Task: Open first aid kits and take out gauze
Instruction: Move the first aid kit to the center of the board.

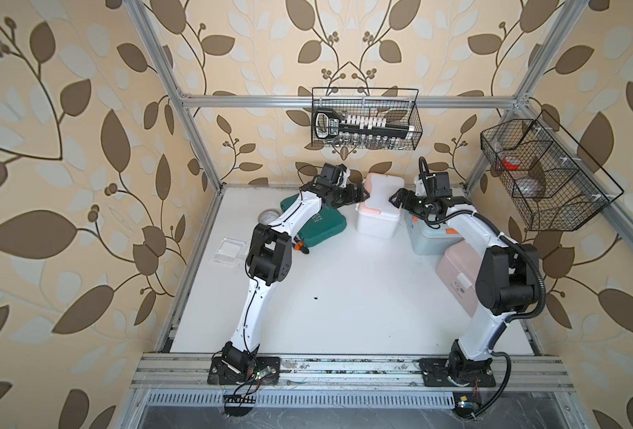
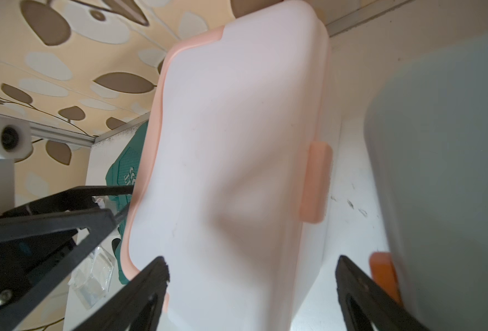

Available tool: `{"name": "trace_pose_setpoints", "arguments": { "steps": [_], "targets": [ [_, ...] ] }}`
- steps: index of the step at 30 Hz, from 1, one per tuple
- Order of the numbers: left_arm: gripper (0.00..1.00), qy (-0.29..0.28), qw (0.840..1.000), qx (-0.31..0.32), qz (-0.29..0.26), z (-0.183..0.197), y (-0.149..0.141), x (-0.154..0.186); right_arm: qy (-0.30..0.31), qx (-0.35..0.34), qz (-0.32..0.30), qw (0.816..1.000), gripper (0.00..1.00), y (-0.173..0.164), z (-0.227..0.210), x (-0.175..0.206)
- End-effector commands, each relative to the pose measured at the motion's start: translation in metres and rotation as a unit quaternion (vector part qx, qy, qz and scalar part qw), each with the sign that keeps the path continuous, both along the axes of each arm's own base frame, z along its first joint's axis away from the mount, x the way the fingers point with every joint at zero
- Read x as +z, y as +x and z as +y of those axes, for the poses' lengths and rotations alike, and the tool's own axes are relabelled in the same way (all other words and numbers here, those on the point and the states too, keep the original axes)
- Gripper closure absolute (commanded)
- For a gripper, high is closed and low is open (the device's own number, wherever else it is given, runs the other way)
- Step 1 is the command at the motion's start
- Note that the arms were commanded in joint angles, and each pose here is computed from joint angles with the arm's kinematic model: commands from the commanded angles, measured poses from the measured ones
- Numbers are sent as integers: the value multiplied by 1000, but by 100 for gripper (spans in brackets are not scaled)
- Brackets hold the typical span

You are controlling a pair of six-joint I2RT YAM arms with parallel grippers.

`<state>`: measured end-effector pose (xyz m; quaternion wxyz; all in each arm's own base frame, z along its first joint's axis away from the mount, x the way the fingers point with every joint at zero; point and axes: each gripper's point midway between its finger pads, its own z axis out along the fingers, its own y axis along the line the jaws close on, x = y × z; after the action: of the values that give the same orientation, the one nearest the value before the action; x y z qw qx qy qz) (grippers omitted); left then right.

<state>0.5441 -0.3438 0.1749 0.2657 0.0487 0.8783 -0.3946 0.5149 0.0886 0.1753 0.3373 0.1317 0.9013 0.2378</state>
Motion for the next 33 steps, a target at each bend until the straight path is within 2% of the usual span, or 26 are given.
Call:
{"name": "trace_pose_setpoints", "arguments": {
  "steps": [1,6,12,14,24,33],
  "targets": [
    [1,-40,998,-28,-28,-19,-4,33,17,30,17,999,9,4,10,-11],
    [1,-47,997,-56,-14,-39,-27,35,28,60,20,998,15,-3,29,-11],
    [1,-67,994,-76,-27,-51,-65,68,26,82,14,996,20,-32,46,-1],
    [1,-61,995,-81,-17,-53,-81,63,23,90,14,996,20,-44,52,1],
    [1,-46,994,-95,9,-61,-167,51,13,113,32,993,20,-132,60,-3],
    [1,-19,996,-80,42,-31,-256,37,16,153,63,986,17,-223,80,-13]
  ]
}}
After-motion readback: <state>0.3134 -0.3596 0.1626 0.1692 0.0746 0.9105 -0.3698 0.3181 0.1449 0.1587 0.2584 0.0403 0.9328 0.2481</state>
